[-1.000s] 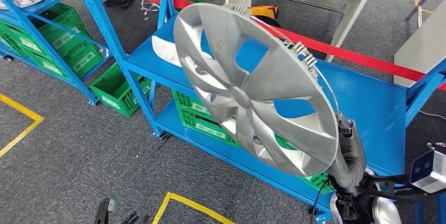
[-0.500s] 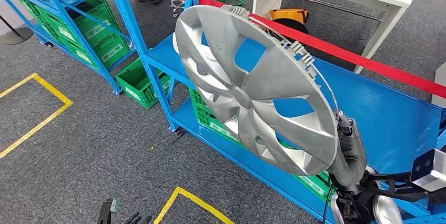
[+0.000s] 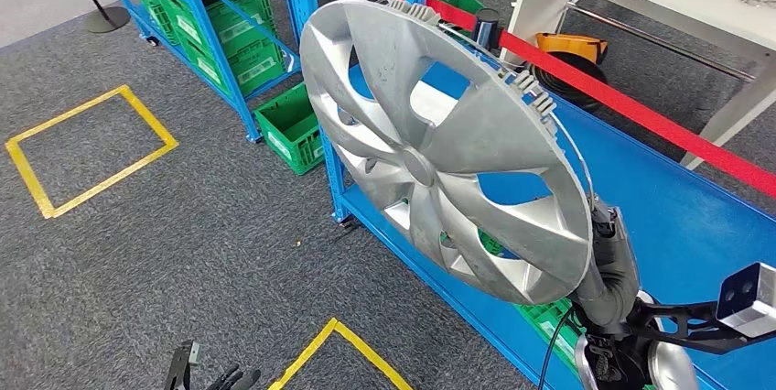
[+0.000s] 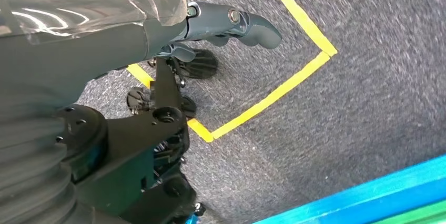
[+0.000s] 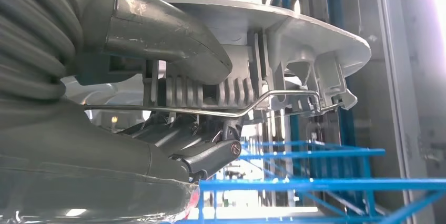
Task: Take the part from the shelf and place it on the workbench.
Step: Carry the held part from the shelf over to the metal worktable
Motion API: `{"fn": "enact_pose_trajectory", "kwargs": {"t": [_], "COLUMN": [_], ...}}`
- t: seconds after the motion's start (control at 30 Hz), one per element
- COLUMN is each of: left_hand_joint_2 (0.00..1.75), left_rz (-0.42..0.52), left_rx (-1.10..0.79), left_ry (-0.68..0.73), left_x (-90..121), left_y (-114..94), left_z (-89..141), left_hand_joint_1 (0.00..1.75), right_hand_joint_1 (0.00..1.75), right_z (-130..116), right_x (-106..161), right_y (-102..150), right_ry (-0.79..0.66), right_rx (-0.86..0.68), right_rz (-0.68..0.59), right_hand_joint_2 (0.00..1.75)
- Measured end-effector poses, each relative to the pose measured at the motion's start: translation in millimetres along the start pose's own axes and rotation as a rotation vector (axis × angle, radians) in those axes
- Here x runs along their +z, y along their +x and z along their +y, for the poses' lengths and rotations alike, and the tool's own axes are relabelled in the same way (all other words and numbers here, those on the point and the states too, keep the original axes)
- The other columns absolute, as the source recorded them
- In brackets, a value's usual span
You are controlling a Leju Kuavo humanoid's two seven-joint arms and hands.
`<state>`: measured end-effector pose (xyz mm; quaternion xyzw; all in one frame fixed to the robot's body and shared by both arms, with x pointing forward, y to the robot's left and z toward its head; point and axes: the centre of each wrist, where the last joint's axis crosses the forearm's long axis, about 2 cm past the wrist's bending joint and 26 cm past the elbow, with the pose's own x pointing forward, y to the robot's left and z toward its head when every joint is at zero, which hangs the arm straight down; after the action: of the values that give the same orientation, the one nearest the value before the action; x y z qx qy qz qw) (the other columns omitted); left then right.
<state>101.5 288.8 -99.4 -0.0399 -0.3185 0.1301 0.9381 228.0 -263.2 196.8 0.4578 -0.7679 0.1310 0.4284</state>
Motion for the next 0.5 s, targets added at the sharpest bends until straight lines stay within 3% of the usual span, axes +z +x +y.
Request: {"fn": "enact_pose_trajectory", "kwargs": {"t": [0.5], "left_hand_joint_2": [1.75], "left_rz": [0.004], "left_rx": [-0.002], "left_ry": [0.007], "left_x": [2.3], "left_y": [-3.9], "left_z": [4.8], "left_hand_joint_1": [0.0], "right_hand_joint_1": [1.75], "right_z": [-1.3], "right_x": [-3.6], "right_y": [-0.6], "right_ry": [0.02], "right_rx": [0.001], "right_rz": [0.003], "right_hand_joint_2": [1.75]}}
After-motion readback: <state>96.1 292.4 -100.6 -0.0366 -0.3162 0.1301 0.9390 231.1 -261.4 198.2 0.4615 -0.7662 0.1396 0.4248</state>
